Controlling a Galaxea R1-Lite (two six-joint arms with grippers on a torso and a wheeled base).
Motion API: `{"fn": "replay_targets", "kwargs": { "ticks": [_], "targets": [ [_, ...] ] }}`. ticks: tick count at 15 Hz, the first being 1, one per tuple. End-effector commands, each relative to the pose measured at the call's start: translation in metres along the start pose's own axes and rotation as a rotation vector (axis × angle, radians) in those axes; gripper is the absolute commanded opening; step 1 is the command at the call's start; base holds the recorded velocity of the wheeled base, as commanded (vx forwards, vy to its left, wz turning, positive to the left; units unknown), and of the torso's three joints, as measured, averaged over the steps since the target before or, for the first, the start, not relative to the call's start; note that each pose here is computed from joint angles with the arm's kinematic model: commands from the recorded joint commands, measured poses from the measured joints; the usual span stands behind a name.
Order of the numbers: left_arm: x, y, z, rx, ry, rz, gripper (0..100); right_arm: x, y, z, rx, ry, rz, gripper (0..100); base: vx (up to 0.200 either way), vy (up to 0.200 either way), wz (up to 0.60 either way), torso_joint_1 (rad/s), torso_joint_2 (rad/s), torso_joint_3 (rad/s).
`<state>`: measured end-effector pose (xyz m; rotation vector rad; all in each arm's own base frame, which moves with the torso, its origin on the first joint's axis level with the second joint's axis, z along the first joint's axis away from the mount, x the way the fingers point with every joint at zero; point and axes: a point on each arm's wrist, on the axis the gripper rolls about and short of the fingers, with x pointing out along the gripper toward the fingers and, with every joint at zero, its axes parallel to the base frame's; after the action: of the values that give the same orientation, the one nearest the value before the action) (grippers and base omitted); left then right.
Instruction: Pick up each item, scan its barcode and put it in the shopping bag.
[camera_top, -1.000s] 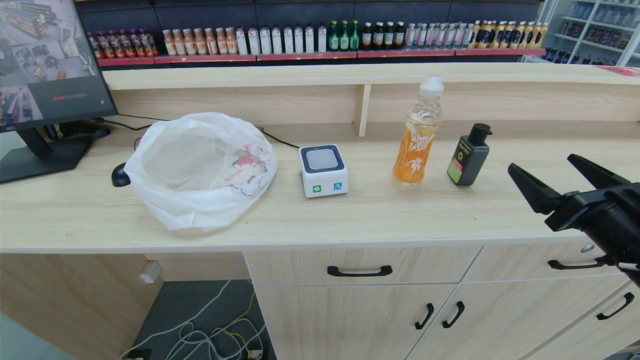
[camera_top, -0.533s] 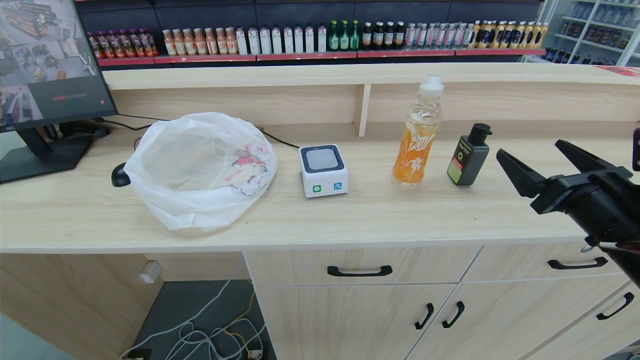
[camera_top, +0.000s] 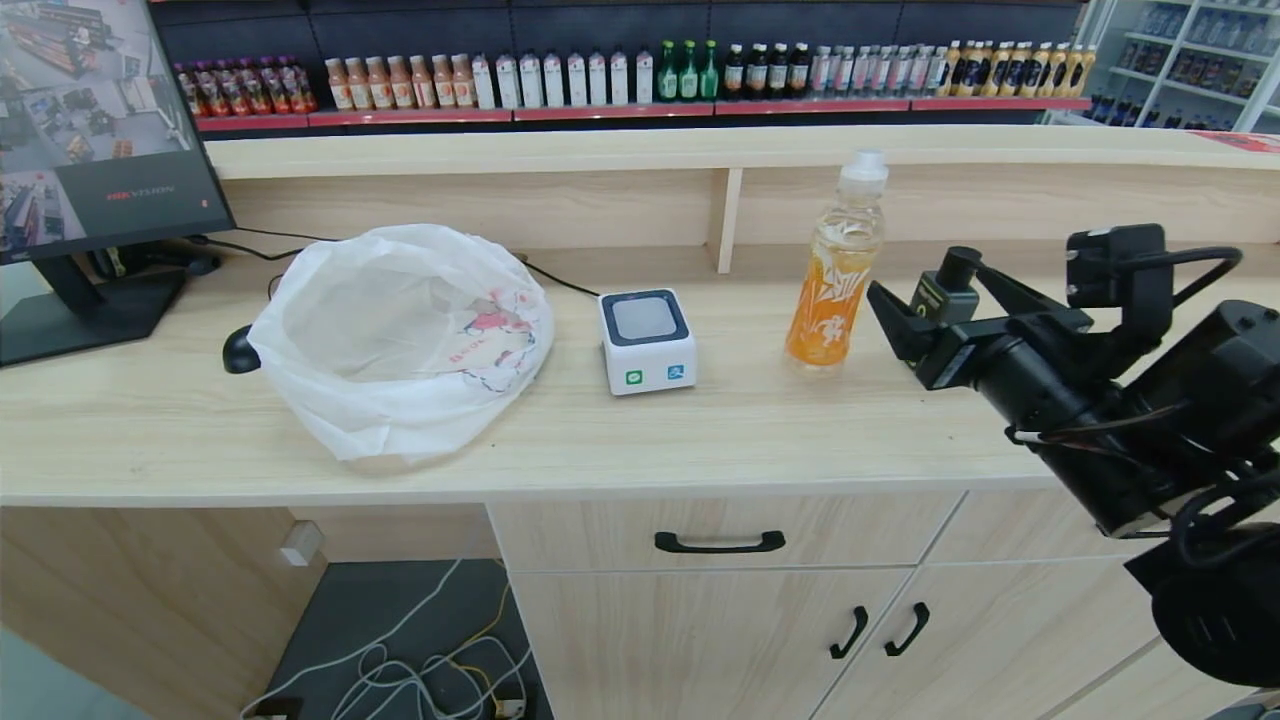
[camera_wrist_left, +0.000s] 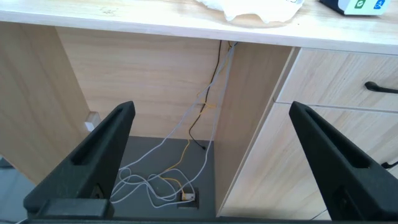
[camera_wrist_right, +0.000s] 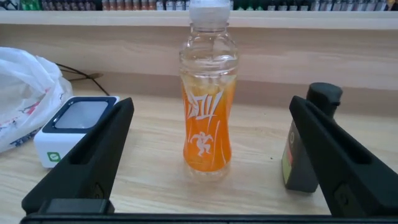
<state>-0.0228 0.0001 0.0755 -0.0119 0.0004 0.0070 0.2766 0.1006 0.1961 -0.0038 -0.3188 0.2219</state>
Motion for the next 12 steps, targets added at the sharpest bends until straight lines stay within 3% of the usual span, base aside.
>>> {"fn": "replay_targets", "kwargs": {
  "ticks": [1, 12],
  "targets": [
    [0.0, 0.0, 0.0, 0.0, 0.0, 0.001, 100, 0.017, 0.005, -0.02, -0.002, 0.031, 0.005, 100, 0.0, 0.0, 0.0, 0.0, 0.0, 0.0],
    [0.0, 0.0, 0.0, 0.0, 0.0, 0.001, 100, 0.06, 0.015, -0.051, 0.004, 0.025, 0.01, 100, 0.0, 0.0, 0.0, 0.0, 0.0, 0.0]
  ]
}}
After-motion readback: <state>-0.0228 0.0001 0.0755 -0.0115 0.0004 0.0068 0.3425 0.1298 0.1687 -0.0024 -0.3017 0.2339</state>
